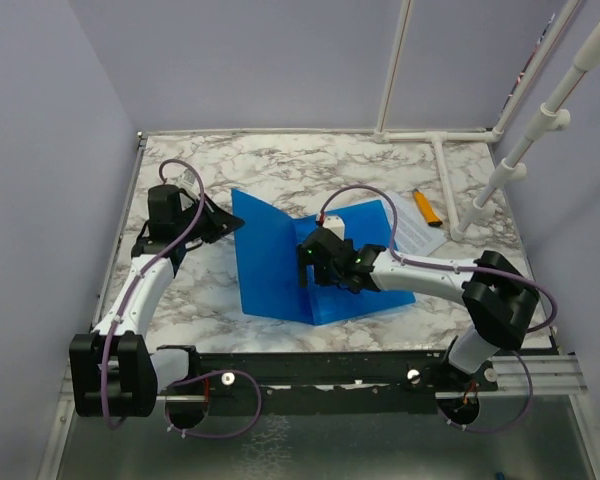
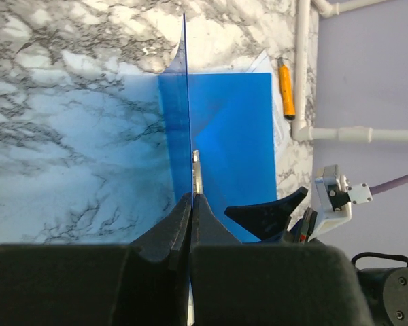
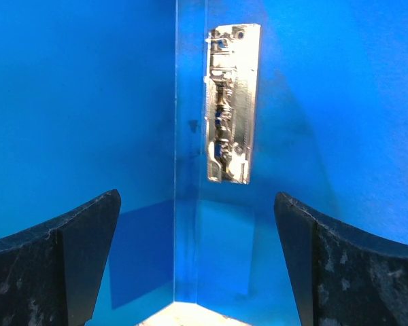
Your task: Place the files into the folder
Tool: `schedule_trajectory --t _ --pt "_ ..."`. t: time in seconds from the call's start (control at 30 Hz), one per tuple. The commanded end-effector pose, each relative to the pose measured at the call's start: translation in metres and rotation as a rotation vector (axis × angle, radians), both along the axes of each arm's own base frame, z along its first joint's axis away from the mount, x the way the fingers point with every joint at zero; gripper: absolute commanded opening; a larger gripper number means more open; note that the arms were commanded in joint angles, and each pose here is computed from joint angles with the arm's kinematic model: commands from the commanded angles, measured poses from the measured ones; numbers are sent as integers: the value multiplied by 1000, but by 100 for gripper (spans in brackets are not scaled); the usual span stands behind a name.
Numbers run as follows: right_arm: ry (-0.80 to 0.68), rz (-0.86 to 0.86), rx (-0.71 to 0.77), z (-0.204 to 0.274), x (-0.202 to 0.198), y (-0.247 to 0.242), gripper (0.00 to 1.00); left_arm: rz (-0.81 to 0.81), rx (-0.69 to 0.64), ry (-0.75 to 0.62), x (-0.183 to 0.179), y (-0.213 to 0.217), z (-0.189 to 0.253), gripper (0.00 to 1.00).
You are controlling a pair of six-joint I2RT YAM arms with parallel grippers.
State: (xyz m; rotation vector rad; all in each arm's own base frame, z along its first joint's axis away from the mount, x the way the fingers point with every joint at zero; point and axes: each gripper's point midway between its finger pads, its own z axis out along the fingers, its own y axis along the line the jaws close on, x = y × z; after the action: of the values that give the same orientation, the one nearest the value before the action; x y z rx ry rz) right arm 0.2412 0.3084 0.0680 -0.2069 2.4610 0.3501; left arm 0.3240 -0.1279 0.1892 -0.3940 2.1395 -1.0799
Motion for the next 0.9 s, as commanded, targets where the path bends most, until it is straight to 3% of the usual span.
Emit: schedule_trajectory --t 0.0,0.2,0.83,0.87 --pt "35 0 45 -12 1 14 100 19 89 59 -14 12 -31 0" --pt "74 8 15 -35 -1 16 100 40 150 106 -22 20 -53 0" --pt "133 -47 -264 -98 -12 -36 100 158 314 197 -27 58 -81 0" --pt "137 -40 -275 -99 -13 -37 100 164 322 209 -28 59 -84 3"
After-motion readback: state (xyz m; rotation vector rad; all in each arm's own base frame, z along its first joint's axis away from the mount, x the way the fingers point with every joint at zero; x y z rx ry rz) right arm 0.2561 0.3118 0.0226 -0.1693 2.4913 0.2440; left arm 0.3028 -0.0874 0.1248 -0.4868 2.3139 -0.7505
